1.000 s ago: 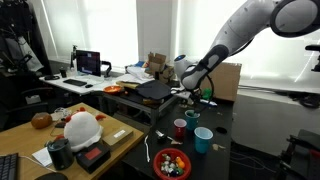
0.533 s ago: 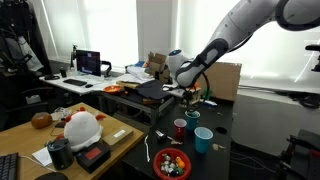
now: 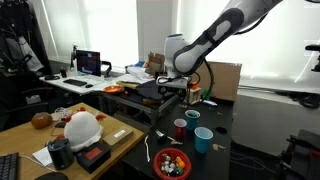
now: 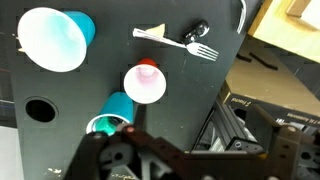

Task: Pick up the white, orange , white-brown and green objects from the bowl and put them in the cup near the banana plush toy

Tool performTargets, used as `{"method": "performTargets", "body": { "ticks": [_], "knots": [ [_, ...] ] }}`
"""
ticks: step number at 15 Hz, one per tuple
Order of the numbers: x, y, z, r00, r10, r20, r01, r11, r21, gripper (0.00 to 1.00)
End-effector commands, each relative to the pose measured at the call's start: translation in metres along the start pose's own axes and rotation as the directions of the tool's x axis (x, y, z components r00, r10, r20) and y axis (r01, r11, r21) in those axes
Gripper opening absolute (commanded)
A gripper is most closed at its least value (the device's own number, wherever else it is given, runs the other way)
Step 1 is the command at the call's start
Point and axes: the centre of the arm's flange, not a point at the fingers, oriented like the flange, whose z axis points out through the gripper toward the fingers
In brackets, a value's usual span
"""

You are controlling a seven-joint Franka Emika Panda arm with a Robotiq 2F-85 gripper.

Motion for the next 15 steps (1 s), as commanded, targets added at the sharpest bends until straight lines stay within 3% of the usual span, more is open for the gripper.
{"method": "performTargets", "body": {
  "ticks": [1,8,12,15],
  "knots": [
    [-0.012,0.046,-0.039,0.979,-0.18,0.095,0.181,0.983,-0.009,1.0],
    [-0.017,0.108,-0.088,0.86,-0.473,0.19,0.484,0.875,-0.012,1.0],
    [-0.024,0.14,-0.126,0.791,-0.573,0.214,0.589,0.808,-0.015,1.0],
    [-0.027,0.157,-0.156,0.756,-0.619,0.214,0.635,0.772,-0.009,1.0]
  ]
}}
